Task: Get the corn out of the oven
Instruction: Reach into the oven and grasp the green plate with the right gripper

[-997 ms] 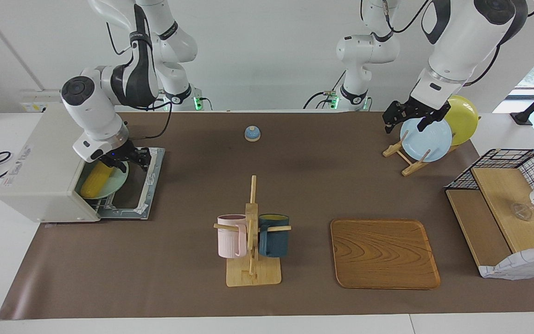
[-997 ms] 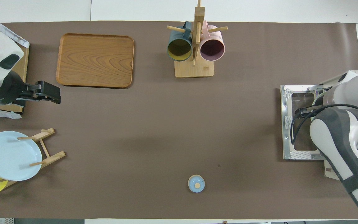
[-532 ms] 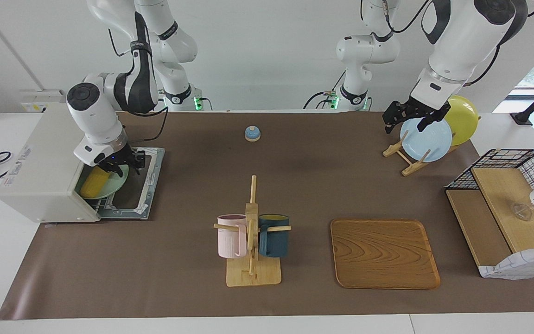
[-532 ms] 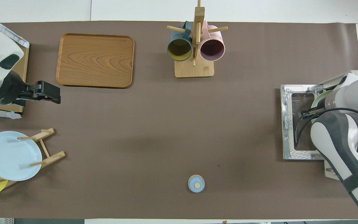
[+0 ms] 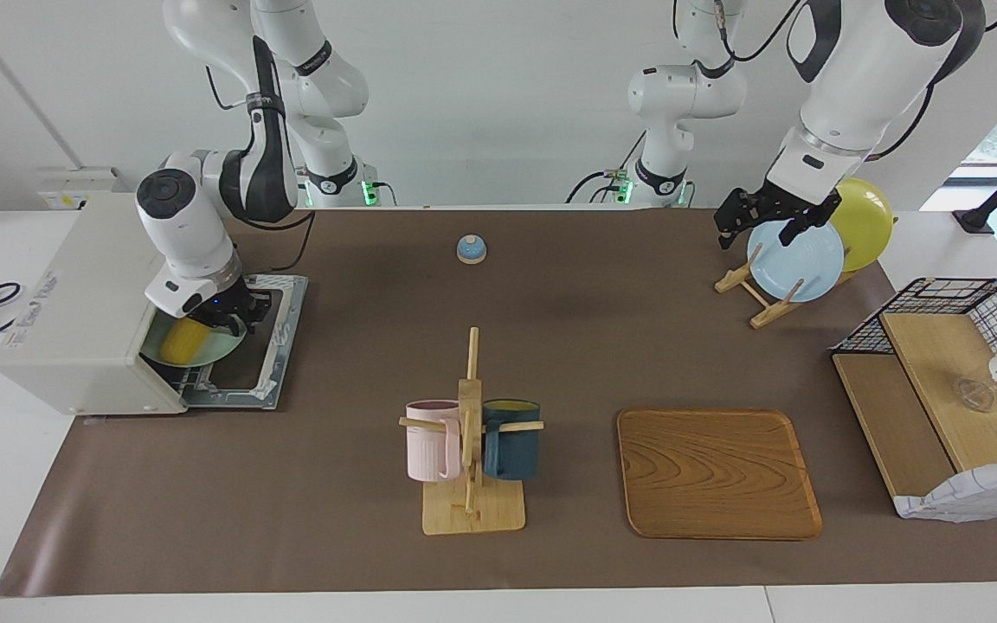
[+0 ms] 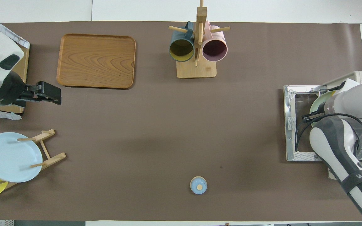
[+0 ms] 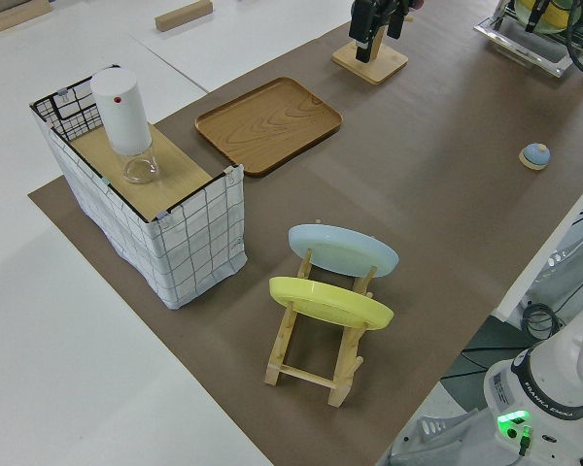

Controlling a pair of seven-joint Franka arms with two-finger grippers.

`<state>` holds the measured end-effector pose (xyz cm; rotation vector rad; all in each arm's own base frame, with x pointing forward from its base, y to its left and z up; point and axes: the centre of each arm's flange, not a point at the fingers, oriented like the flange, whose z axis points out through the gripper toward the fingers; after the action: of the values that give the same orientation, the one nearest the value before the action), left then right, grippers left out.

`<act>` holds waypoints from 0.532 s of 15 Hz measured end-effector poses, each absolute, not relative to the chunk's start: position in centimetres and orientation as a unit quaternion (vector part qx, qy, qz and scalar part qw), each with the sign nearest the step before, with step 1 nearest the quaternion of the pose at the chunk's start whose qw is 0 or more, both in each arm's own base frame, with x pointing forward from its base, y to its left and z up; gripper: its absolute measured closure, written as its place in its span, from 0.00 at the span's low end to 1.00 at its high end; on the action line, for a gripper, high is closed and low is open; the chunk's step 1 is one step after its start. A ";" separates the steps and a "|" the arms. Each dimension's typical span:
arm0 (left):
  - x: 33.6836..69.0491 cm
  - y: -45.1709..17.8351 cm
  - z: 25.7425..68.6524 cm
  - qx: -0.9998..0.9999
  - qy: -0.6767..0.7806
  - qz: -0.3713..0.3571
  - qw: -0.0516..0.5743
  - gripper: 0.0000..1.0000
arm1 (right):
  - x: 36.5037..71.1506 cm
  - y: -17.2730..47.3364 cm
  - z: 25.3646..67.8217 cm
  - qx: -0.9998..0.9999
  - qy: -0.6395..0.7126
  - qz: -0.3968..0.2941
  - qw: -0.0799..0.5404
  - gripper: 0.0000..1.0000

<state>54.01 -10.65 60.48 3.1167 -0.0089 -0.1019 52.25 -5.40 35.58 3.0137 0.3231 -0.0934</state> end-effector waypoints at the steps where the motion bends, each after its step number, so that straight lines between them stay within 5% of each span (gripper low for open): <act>1: 54.0 -10.7 60.5 0.999 -0.003 -0.032 0.012 0.00 | 52.2 -5.2 35.9 0.991 0.112 -0.031 0.060 0.89; 8: 54.1 -10.7 60.6 1.000 -0.003 -0.028 0.014 0.00 | 52.5 -3.3 36.9 0.984 0.149 -0.035 0.086 0.96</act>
<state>54.11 -10.69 60.56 3.1131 -0.0086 -0.0877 52.46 -3.27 36.90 2.9334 0.4444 -0.1045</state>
